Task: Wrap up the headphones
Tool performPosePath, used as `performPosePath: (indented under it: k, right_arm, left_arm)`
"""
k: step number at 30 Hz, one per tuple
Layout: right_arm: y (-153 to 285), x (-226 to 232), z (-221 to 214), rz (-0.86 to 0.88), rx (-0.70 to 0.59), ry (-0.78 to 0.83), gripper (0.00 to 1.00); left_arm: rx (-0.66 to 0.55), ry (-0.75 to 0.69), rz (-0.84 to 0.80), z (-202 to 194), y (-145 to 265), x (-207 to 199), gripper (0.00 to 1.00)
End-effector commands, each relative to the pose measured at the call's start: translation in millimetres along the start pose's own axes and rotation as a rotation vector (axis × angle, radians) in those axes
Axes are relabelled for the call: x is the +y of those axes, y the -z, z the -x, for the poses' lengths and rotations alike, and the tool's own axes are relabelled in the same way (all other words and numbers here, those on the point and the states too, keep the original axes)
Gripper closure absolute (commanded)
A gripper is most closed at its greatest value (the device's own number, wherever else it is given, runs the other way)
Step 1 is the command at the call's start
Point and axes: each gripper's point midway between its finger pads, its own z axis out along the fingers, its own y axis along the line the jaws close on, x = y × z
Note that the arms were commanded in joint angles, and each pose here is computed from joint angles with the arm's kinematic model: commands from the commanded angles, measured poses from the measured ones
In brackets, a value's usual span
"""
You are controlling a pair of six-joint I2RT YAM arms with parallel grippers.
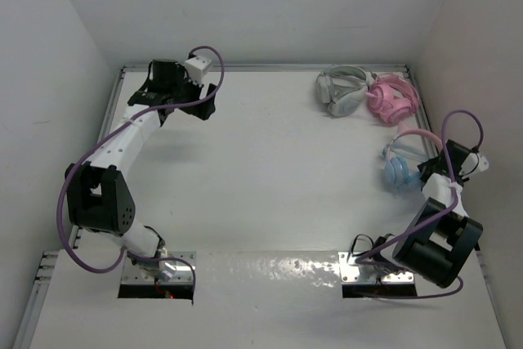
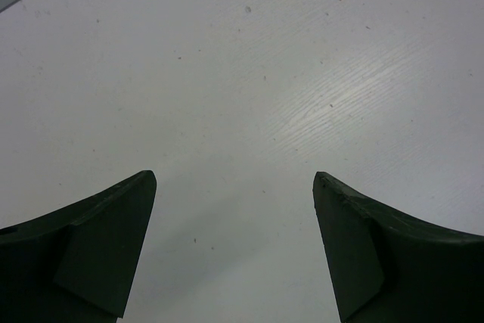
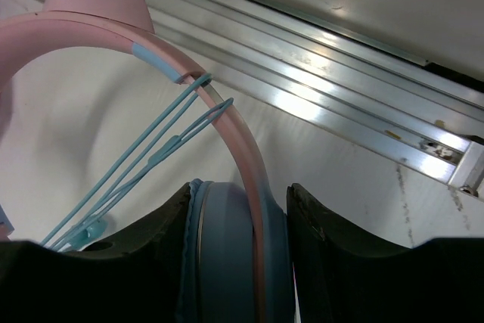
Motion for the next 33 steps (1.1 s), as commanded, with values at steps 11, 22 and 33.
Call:
performPosePath:
  k: [11, 22, 33]
  right_arm:
    - [2.6, 16.1, 12.8, 0.069, -0.071, -0.085, 1.00]
    - [1.9, 18.7, -1.9, 0.073, -0.057, -0.050, 1.00]
    - [2.2, 53.8, -28.2, 0.121, -0.014, 0.060, 1.00]
  left_arm:
    - [-0.035, -0.015, -0.002, 6.5, -1.0, 4.8, 0.18]
    - [-0.033, -0.009, -0.008, 5.5, -3.4, 4.2, 0.18]
    - [-0.026, -0.010, -0.007, 3.4, -4.3, 5.0, 0.18]
